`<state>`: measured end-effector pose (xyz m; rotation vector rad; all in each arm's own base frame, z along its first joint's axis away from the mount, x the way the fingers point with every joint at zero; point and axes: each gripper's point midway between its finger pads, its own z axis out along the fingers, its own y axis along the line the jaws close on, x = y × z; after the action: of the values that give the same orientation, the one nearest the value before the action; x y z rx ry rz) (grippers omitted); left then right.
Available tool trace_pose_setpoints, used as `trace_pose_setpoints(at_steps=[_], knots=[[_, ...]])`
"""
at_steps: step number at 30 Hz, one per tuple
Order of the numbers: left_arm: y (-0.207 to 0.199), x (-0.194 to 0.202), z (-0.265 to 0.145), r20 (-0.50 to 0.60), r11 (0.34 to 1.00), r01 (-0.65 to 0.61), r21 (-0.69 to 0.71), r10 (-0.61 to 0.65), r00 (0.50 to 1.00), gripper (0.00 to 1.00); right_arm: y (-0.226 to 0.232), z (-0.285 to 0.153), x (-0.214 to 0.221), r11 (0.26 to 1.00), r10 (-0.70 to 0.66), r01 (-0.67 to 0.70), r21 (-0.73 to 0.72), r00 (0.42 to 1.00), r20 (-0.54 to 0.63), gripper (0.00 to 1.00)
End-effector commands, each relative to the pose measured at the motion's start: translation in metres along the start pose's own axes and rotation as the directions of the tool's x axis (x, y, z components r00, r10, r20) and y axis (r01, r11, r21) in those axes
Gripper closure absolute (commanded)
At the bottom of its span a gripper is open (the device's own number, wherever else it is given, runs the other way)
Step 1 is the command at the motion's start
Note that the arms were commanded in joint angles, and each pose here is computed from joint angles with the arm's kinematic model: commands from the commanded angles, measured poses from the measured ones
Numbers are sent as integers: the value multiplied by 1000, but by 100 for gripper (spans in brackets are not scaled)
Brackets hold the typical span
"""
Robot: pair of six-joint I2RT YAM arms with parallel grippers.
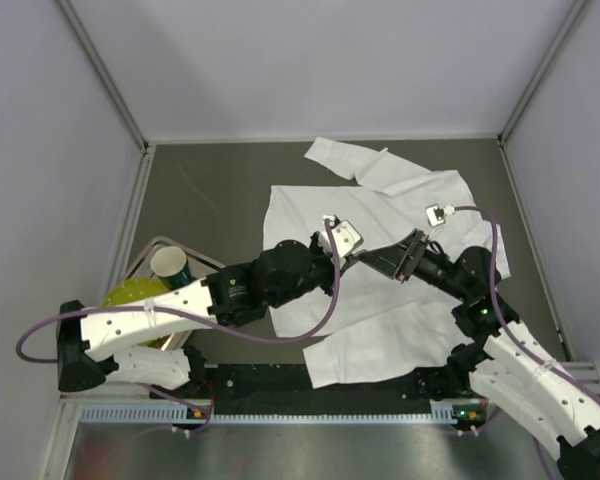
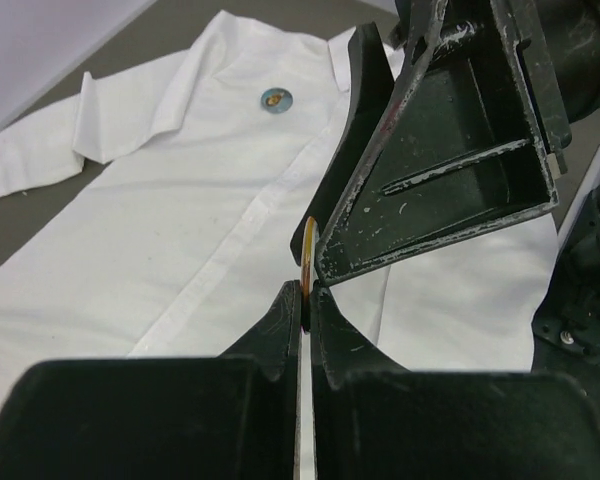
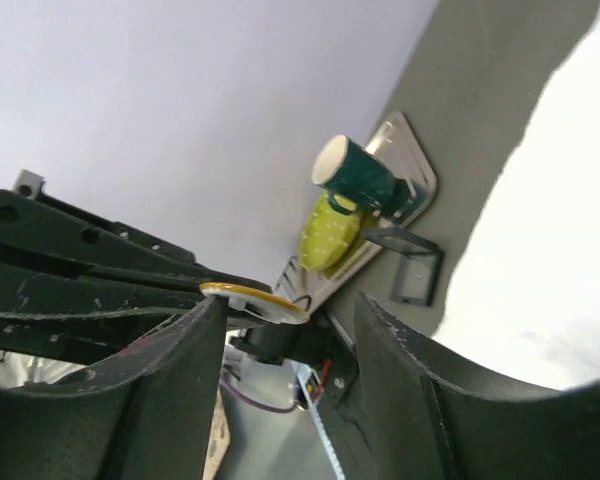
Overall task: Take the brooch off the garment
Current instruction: Close the brooch.
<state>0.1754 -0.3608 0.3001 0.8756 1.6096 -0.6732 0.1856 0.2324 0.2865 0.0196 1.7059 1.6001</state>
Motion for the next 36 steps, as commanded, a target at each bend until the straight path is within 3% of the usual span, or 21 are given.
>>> trace_pose_setpoints(at_steps=[1, 6, 11, 14, 16, 19, 22, 25, 30, 36], knots=[[-13, -9, -1, 6, 999, 31, 20, -31, 999, 100, -5, -7, -2, 993, -100, 100, 69, 995, -11, 43], [-3, -1, -3, -21, 999, 29, -36, -29, 999, 100, -2, -14, 3, 986, -148, 152, 74, 987, -56, 26], [13, 22, -5, -77, 994, -16, -112, 7, 997, 100, 3, -15, 7, 987, -137, 144, 69, 987, -89, 18], [27, 31, -8, -103, 983, -54, -176, 36, 994, 100, -2, -14, 8, 990, -81, 91, 104, 992, -95, 16], [36, 34, -12, -109, 973, -80, -219, 57, 992, 100, -11, -11, 5, 984, 46, -34, 177, 997, -62, 17], [53, 39, -21, -104, 946, -165, -277, 141, 984, 100, -16, 3, 6, 942, 255, -242, 234, 967, -26, 31], [61, 55, -25, -122, 912, -313, -265, 291, 949, 100, 6, 19, -2, 942, 262, -251, 222, 965, -22, 34], [68, 53, -27, -128, 887, -359, -290, 336, 933, 100, 5, 26, -8, 913, 304, -296, 281, 953, 17, 43], [68, 55, -26, -127, 874, -396, -280, 375, 918, 100, -21, 35, 13, 785, 500, -479, 394, 864, 55, 74], [68, 65, -21, -154, 855, -446, -265, 418, 895, 100, -14, 62, 38, 770, 558, -510, 384, 829, -18, 77]])
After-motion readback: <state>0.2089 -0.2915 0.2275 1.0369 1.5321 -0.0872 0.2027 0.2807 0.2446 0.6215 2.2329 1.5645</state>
